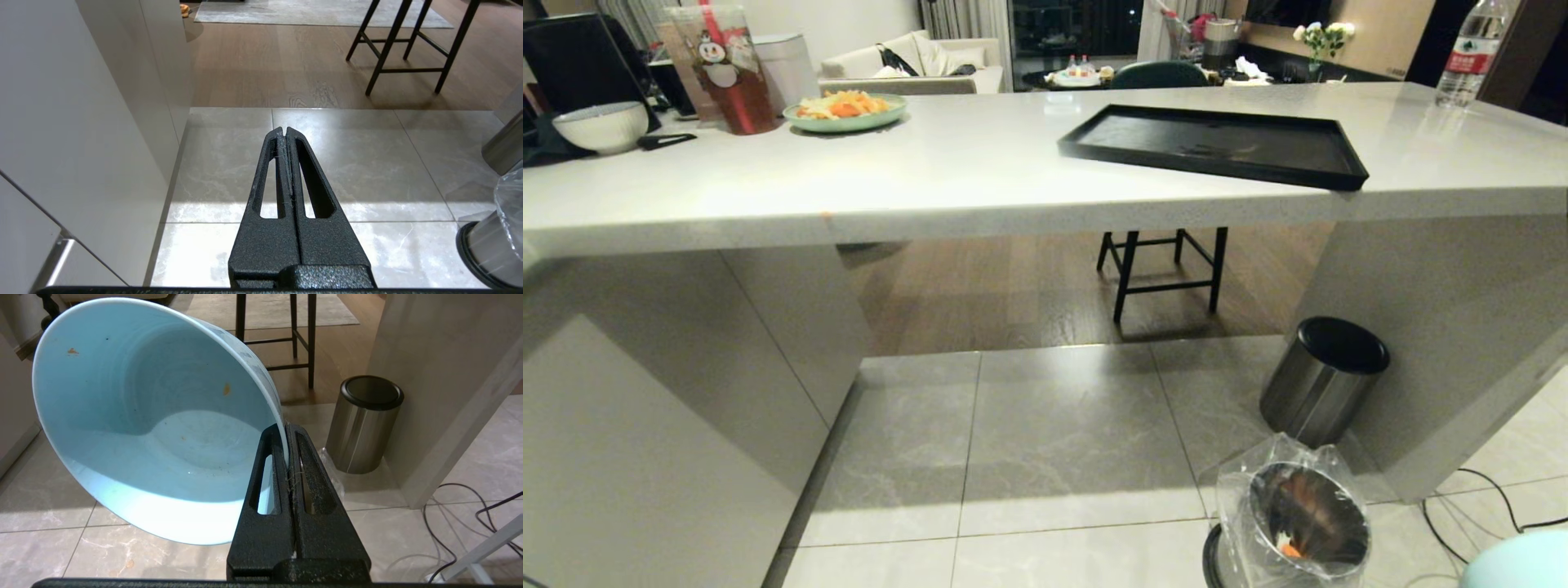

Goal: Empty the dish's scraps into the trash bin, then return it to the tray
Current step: Put the bowl back to the table

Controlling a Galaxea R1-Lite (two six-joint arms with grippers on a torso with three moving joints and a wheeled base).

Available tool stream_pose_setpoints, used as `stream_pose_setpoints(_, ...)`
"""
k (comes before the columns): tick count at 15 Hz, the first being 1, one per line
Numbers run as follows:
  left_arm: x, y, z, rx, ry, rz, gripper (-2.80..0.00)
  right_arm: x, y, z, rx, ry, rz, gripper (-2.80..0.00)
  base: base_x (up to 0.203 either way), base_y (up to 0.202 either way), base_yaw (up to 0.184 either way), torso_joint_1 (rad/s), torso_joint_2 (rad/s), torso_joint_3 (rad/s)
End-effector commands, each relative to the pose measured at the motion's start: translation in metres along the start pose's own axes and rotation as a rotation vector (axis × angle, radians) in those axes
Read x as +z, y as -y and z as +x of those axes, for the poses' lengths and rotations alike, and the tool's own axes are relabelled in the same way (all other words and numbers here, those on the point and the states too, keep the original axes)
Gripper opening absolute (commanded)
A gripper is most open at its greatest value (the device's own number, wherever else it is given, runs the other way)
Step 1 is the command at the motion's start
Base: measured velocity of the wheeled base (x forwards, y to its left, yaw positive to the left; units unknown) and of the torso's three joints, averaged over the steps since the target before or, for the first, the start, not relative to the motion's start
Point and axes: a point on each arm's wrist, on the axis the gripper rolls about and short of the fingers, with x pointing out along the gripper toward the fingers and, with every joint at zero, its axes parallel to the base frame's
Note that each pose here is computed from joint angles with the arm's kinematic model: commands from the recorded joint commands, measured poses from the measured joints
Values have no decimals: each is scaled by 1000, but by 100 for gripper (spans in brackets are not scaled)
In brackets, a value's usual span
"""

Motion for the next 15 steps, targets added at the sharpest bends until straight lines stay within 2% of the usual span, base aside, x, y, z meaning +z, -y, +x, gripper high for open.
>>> stream_pose_setpoints(1,0,0,0,0,0,-1,-280,0,0,0,0,0,0,-280,0,0,0,-22,-286,-302)
stream_pose_setpoints(8,0,0,0,-1,0,-1,-280,0,0,0,0,0,0,-280,0,0,0,17,-408,-395)
stream_pose_setpoints(15,0,0,0,-1,0,-1,-280,0,0,0,0,0,-2,-280,0,0,0,109,-475,-373)
